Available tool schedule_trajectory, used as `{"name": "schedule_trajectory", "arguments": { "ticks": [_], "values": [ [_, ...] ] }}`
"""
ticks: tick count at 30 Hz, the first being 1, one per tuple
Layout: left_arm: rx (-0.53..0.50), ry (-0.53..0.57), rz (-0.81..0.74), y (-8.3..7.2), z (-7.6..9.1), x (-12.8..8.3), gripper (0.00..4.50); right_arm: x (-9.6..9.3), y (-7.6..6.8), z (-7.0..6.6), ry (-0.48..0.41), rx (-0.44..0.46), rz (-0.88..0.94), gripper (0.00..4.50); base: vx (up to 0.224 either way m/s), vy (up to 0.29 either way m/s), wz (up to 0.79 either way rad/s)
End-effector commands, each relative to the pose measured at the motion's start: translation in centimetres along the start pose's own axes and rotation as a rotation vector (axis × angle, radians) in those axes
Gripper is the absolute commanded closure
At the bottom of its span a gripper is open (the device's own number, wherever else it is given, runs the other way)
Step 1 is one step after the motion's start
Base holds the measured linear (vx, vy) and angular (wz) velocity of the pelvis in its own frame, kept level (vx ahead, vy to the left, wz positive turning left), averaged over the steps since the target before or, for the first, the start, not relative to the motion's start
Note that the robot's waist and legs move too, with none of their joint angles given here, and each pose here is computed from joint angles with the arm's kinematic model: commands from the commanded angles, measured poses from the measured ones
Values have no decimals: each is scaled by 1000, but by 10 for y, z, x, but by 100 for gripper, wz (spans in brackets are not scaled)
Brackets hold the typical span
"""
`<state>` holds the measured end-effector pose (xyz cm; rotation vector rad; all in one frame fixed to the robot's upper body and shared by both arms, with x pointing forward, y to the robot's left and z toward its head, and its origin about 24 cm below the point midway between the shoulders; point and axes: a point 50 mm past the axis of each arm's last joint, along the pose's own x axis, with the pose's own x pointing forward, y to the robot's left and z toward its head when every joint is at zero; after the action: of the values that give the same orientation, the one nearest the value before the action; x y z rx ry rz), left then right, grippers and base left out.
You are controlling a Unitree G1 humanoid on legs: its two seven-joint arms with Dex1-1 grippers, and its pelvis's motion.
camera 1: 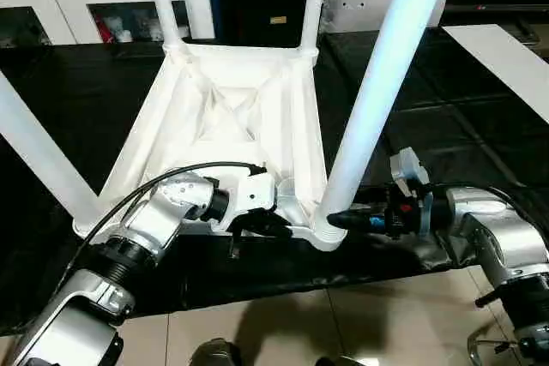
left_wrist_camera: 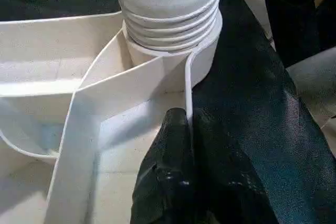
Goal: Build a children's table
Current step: Rotate leg to tighten
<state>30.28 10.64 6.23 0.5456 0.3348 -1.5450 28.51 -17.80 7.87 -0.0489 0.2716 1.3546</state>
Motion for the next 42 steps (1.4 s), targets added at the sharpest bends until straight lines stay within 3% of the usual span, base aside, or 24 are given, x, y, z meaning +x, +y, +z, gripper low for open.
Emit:
{"name": "schedule_trajectory", "arguments": {
  "ticks": [1, 5, 8, 10, 11, 14, 18, 21, 23, 26, 31, 33, 36, 42],
  "values": [
    [-10, 14, -45, -6, -3, 7, 450, 5, -2, 2, -23, 19, 1, 258, 0, 0, 0],
    [-55, -8, 4, -3, -2, 9, 450, 12, -8, -4, 13, 19, -111, 259, 0, 0, 0],
    [-112, -80, 74, 2, 6, 14, 450, 22, -23, -6, 20, -16, -352, 260, 0, 0, 0],
    [-146, -100, 155, 7, 12, 20, 450, 31, -35, -5, 2, 35, -527, 261, 0, 0, 0],
    [-146, -100, 155, 7, 12, 20, 450, 31, -35, -5, 2, 35, -527, 262, 0, 0, 0],
    [-164, -83, 263, 14, 19, 34, 450, 45, -44, -2, -41, 168, -664, 262, 0, 0, 0],
    [-193, -95, 398, 26, 35, 52, 450, 57, -53, 2, -26, 208, -837, 262, 0, 0, 0],
    [-187, -87, 423, 28, 39, 57, 450, 61, -54, 3, -41, 196, -860, 262, 0, 0, 0],
    [-137, -43, 442, 30, 39, 59, 450, 59, -55, 6, -79, 173, -886, 192, 0, 0, 0],
    [-135, -26, 449, 31, 36, 54, 450, 53, -54, 10, -117, 168, -868, 174, 0, 0, 0],
    [-116, -22, 437, 31, 26, 41, 450, 37, -50, 5, -104, 106, -810, 129, 0, 0, 0],
    [-35, 4, 369, 26, 19, 37, 450, 25, -48, 3, -96, 63, -785, 116, 0, 0, 0],
    [-29, 24, 326, 22, 13, 35, 450, 17, -47, 3, -92, 47, -751, 98, 0, 0, 0],
    [26, 45, 234, 18, 4, 27, 450, -8, -32, 9, -49, -40, -524, 50, 0, 0, 0]
  ]
}}
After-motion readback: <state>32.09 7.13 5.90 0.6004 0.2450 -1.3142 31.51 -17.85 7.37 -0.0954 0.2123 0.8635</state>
